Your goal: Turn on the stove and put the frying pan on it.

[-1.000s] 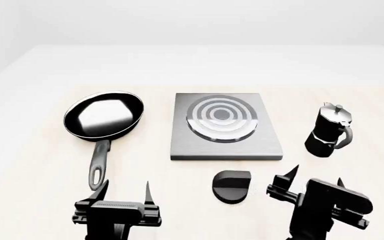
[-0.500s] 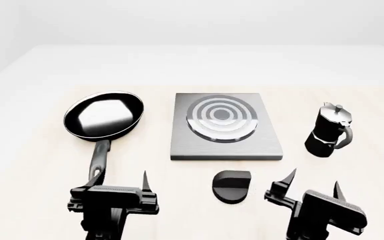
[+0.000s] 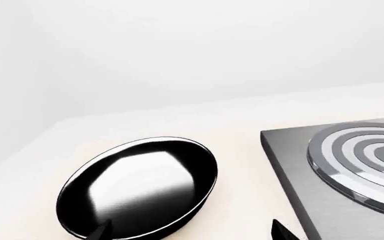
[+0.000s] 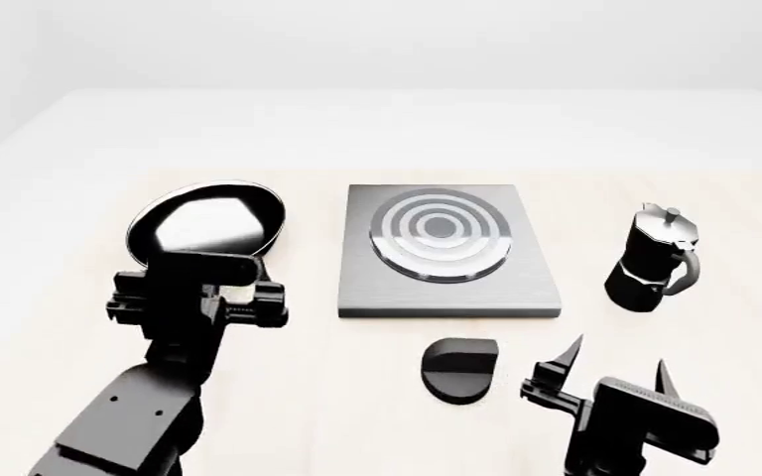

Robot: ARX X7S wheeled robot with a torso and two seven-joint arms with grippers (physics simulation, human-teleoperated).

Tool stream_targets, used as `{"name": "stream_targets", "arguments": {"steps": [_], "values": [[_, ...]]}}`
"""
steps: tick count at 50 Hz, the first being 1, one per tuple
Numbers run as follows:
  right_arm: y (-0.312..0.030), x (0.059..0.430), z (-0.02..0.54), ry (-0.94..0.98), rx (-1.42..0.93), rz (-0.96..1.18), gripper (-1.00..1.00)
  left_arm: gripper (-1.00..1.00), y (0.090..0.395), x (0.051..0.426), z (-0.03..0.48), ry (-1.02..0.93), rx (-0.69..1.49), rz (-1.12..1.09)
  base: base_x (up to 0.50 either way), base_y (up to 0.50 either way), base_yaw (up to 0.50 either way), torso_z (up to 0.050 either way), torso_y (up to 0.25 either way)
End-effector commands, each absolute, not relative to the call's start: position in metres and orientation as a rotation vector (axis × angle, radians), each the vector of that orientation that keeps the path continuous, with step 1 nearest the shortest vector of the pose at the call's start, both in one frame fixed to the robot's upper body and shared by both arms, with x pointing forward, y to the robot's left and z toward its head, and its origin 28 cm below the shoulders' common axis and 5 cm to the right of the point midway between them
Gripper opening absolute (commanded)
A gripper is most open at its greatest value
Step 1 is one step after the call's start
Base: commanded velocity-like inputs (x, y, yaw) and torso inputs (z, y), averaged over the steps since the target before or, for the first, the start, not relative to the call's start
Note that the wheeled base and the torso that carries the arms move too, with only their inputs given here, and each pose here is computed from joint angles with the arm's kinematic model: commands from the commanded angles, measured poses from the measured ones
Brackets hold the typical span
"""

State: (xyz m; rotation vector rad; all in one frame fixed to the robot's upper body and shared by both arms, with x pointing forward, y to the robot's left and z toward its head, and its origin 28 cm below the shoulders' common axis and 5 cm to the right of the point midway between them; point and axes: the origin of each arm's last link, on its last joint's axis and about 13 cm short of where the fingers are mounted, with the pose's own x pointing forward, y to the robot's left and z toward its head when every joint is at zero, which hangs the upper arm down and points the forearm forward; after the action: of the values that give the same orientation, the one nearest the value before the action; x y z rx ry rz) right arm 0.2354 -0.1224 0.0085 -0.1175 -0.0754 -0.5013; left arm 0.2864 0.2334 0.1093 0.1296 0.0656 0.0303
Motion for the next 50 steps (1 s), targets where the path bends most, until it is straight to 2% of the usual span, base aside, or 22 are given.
{"name": "stream_targets", "arguments": {"steps": [1, 11, 25, 50], "values": [[-0.122, 0.236, 0.007, -0.071, -0.119, -0.501, 1.0, 1.0, 0.247, 0.323, 0.125, 0.184, 0.155, 0.061, 0.0, 0.0, 0.0, 0.0, 0.0], [-0.122, 0.236, 0.007, -0.058, -0.121, -0.499, 1.0, 1.0, 0.256, 0.336, 0.117, 0.304, 0.15, 0.055, 0.0, 0.0, 0.0, 0.0, 0.0], [-0.122, 0.237, 0.007, -0.046, -0.121, -0.498, 1.0, 1.0, 0.274, 0.352, 0.109, 0.389, 0.155, 0.164, 0.0, 0.0, 0.0, 0.0, 0.0], [-0.121, 0.236, 0.006, -0.045, -0.121, -0.498, 1.0, 1.0, 0.275, 0.351, 0.098, 0.521, 0.141, 0.129, 0.0, 0.0, 0.0, 0.0, 0.0]]}}
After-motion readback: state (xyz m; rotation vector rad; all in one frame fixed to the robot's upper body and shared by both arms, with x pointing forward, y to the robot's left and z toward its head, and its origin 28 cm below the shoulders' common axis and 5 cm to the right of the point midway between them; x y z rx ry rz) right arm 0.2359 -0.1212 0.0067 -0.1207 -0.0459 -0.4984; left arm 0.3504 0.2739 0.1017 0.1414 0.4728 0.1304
